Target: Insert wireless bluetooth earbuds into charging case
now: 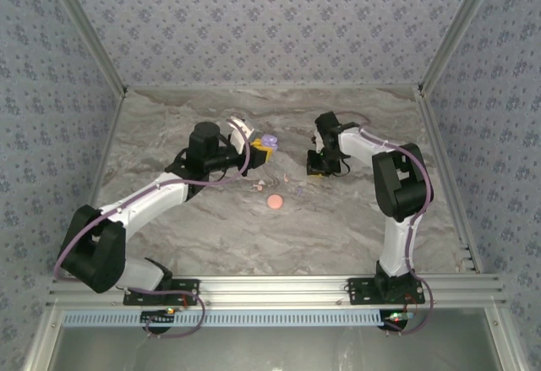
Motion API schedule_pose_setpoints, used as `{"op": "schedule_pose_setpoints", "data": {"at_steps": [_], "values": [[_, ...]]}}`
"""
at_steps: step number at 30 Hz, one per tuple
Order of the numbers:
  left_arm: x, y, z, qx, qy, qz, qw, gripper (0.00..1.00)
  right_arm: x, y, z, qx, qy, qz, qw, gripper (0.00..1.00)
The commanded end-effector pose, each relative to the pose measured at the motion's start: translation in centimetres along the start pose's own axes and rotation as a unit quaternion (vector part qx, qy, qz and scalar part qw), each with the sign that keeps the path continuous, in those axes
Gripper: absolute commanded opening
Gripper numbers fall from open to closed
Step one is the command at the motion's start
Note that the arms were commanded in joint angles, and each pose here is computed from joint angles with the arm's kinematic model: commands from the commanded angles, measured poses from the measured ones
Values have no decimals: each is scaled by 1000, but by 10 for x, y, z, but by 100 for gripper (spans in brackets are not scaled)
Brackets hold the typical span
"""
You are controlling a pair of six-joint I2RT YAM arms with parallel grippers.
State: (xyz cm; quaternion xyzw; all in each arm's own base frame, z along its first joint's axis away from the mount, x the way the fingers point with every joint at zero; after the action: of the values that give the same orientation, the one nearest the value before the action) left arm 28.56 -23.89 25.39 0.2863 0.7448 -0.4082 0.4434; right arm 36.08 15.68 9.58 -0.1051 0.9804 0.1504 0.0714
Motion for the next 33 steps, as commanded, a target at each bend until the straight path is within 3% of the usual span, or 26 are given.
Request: {"op": "schedule_pose_setpoints", "data": {"at_steps": [1, 9, 23, 33], "values": [[-10, -4, 0, 2, -7, 11, 1000, 17, -7, 1, -7, -13, -10, 1, 1000, 18], [-13, -5, 0, 3, -8, 12, 1000, 16, -12, 1, -32, -11, -36, -41, 998, 26], [-14, -5, 1, 2, -7, 11, 1000, 16, -33, -17, -12, 12, -10, -33, 999, 10], [-13, -4, 2, 3, -6, 9, 1000, 17, -26, -20, 6, 12, 27, -35, 999, 10]]}}
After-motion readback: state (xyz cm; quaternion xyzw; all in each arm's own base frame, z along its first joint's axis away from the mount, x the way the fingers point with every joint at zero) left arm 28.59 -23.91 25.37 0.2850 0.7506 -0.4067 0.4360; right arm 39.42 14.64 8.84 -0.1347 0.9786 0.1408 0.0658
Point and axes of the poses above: each hand's point on the last joint's axis, 136 mm out from that joint toward the fingers, its own z axis out along the fingers, its own y axis along the line the jaws close on, x = y × z, the point moved 7 cm from there along -z, back along the fingers, and after that the axes turned 10 degrees about -z, right-handed, at the moved point
